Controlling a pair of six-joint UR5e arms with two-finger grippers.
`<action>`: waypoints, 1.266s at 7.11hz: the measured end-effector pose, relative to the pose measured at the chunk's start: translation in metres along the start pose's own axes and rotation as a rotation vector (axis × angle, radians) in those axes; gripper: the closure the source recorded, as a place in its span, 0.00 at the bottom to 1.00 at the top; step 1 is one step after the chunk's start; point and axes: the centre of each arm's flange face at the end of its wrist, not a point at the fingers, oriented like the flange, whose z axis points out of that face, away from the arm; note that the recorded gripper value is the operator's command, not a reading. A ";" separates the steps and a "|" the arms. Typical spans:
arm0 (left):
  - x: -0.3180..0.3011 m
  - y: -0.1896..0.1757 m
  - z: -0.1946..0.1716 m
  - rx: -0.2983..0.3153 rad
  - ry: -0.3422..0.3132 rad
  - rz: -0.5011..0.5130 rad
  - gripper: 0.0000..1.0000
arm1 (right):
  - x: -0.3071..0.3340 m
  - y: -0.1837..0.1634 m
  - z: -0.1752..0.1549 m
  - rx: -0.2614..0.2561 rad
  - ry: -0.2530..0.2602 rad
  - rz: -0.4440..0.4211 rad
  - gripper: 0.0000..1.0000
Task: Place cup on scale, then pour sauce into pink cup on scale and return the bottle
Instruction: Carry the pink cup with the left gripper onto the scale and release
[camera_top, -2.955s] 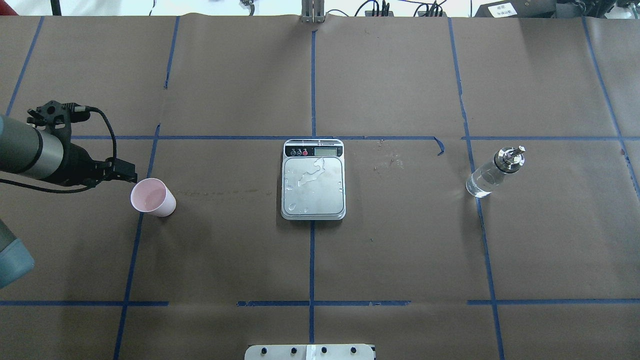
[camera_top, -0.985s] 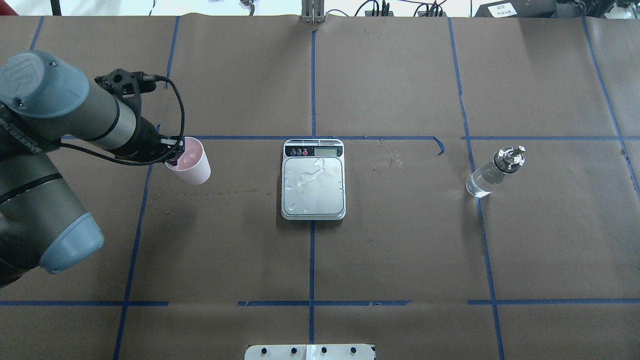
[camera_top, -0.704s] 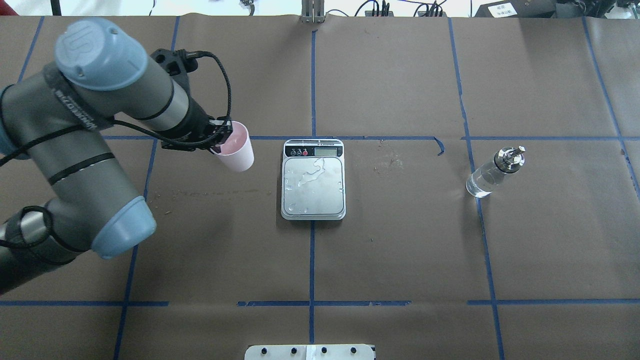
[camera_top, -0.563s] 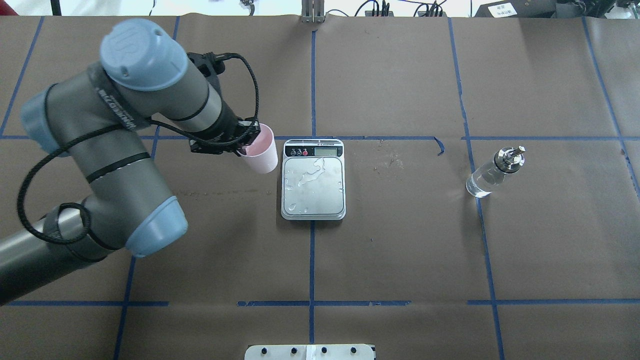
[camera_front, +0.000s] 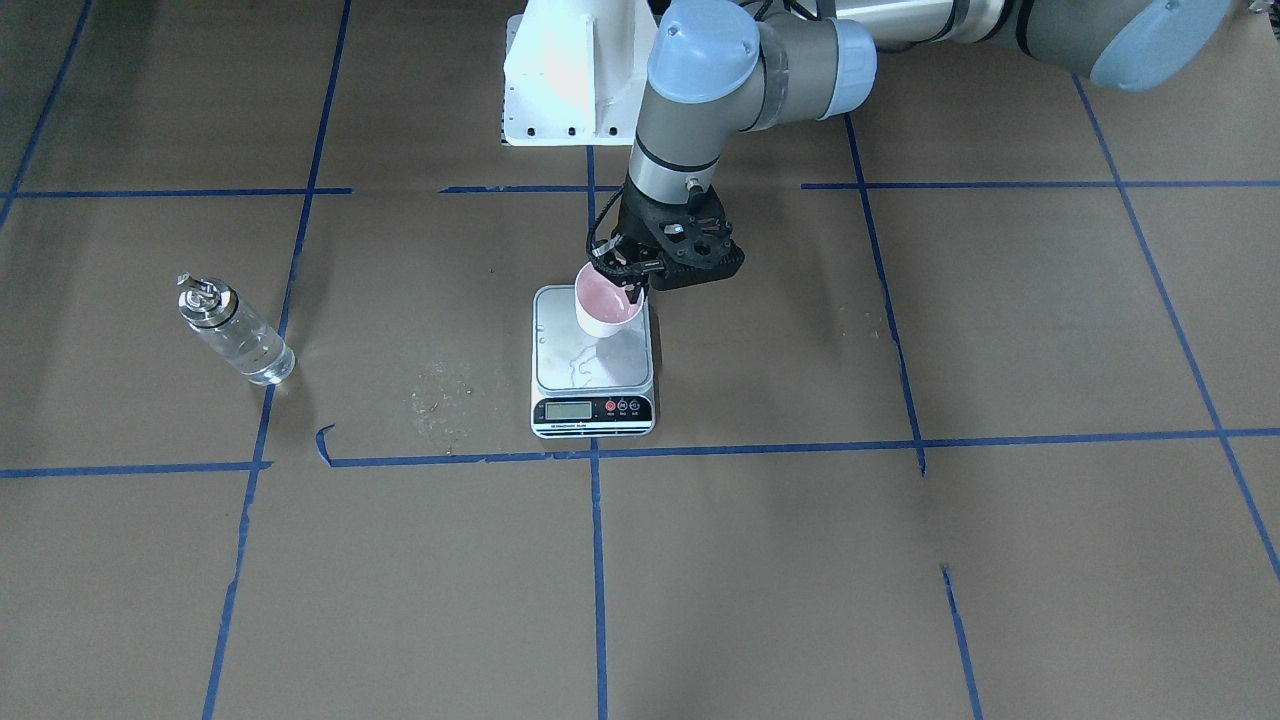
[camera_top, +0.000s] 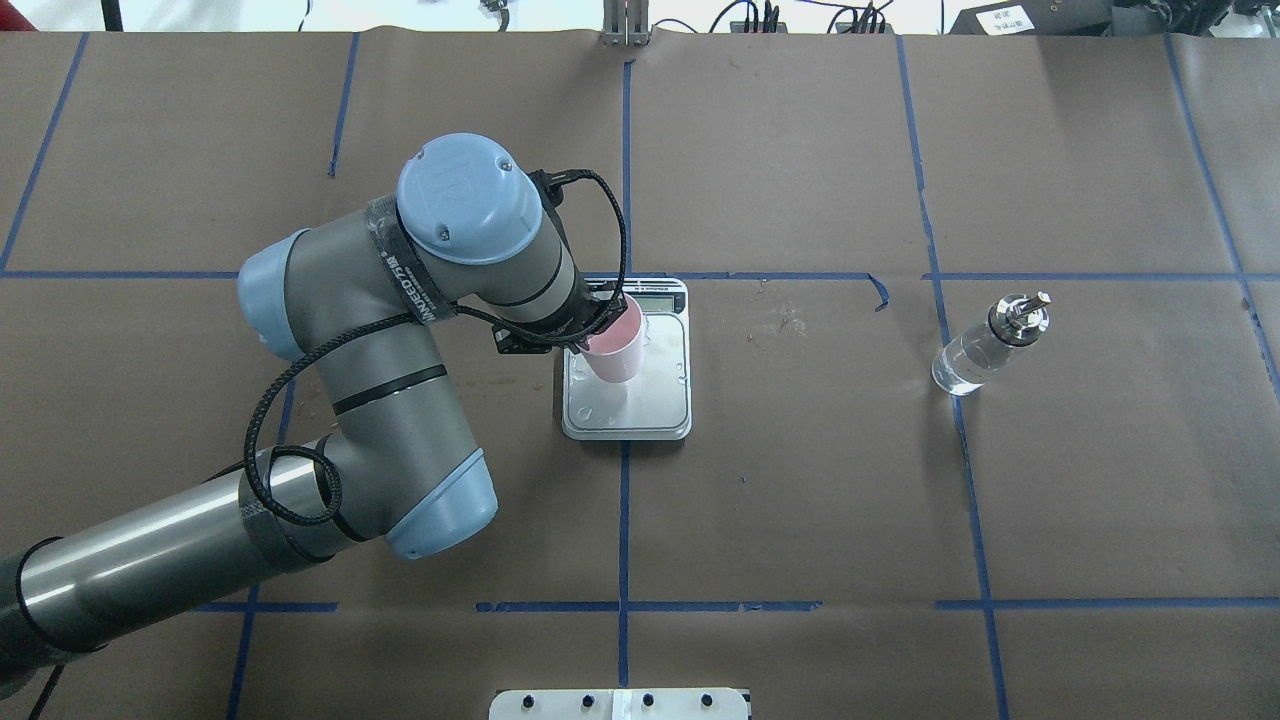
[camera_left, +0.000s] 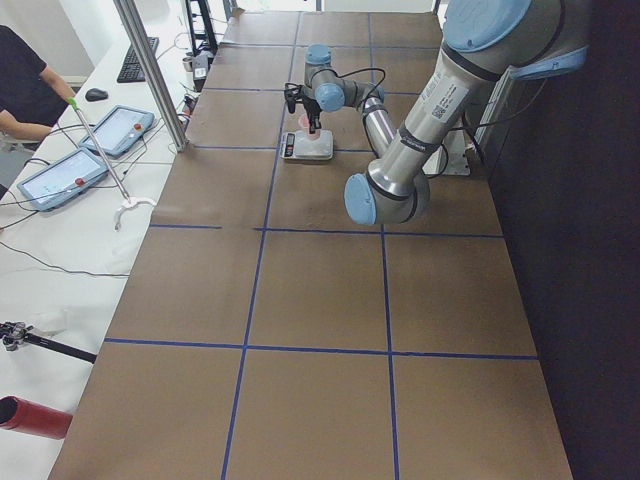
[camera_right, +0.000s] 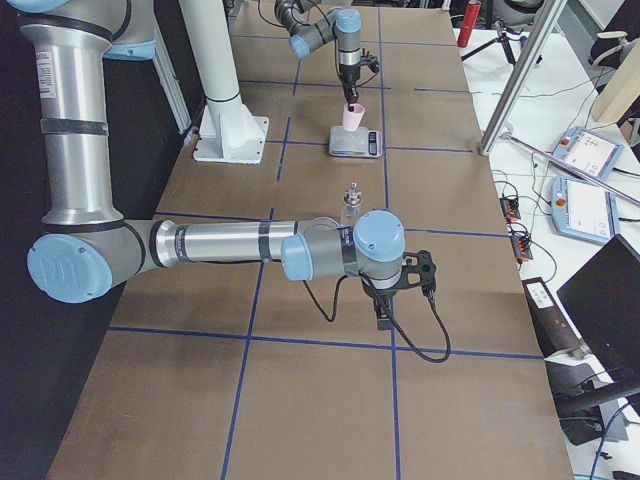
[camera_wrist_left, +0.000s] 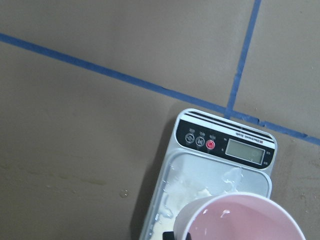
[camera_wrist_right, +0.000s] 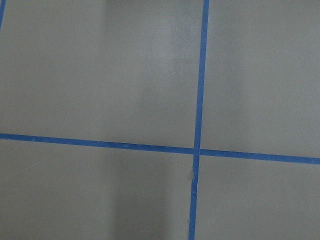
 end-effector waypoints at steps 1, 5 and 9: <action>0.001 0.001 0.007 0.001 0.001 0.003 1.00 | -0.001 -0.001 0.000 0.000 -0.002 -0.001 0.00; 0.002 -0.002 0.024 0.000 0.009 0.011 0.55 | -0.005 -0.003 -0.003 0.005 -0.010 -0.006 0.00; 0.003 -0.002 0.014 0.010 0.040 0.028 0.01 | -0.012 -0.013 -0.009 0.015 -0.011 -0.015 0.00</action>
